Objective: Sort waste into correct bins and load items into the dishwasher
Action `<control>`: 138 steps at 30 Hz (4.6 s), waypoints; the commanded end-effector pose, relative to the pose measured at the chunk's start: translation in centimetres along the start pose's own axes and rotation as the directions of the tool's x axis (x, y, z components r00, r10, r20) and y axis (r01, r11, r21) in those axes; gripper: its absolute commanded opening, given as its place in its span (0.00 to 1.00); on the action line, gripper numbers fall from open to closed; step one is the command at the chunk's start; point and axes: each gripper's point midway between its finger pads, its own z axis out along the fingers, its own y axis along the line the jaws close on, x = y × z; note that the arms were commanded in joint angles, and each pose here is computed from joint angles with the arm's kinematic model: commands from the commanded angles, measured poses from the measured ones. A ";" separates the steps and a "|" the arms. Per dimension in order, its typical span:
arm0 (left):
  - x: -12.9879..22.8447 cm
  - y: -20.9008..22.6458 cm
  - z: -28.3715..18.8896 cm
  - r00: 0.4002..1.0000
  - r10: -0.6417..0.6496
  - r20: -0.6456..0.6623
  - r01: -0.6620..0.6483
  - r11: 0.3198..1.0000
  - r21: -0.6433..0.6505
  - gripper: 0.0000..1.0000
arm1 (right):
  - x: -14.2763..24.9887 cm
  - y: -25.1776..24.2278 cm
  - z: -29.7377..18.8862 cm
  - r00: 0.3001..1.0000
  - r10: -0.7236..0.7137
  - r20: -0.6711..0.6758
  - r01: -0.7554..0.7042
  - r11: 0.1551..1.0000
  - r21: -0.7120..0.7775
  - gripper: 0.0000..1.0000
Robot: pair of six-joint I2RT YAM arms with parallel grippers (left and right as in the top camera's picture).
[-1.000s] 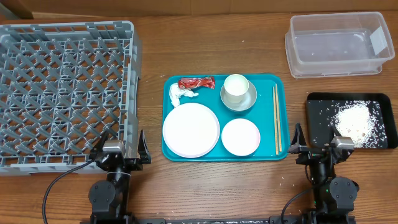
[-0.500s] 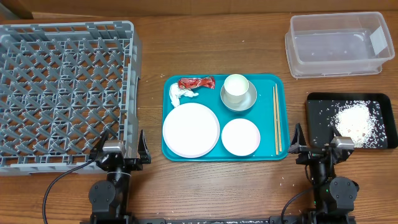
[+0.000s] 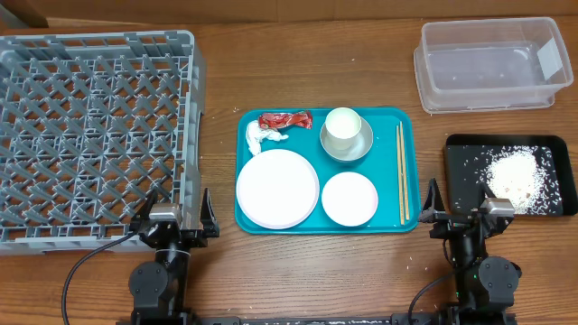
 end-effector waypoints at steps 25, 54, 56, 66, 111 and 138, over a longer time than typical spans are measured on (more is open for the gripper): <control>-0.3 -15.6 -10.1 0.314 -0.387 -0.867 0.949 0.152 0.275 1.00 | 0.2 0.1 0.0 1.000 -0.007 0.003 0.007 1.000 -0.008 1.00; -22.5 -6.9 -7.6 0.786 -0.084 -0.612 0.214 0.966 0.143 1.00 | 0.2 0.1 0.0 1.000 -0.007 0.003 0.007 1.000 -0.008 1.00; -21.7 -5.9 -7.6 0.724 -0.087 -0.684 0.183 0.981 0.070 1.00 | 0.2 0.1 0.0 1.000 -0.007 0.004 0.007 1.000 -0.008 1.00; -18.9 -5.3 -6.3 0.588 -0.144 -0.796 0.118 0.989 -0.092 1.00 | 0.2 0.1 0.0 1.000 -0.007 0.003 0.007 1.000 -0.008 1.00; 1.8 -14.1 11.4 0.171 0.023 -0.985 -0.214 0.977 -0.015 1.00 | 0.2 0.1 0.0 1.000 -0.007 0.004 0.007 1.000 -0.008 1.00; 7.3 -16.2 15.7 0.209 -0.023 -0.978 -0.153 0.987 -0.056 0.56 | 0.2 0.1 0.0 1.000 -0.007 0.004 0.007 1.000 -0.008 1.00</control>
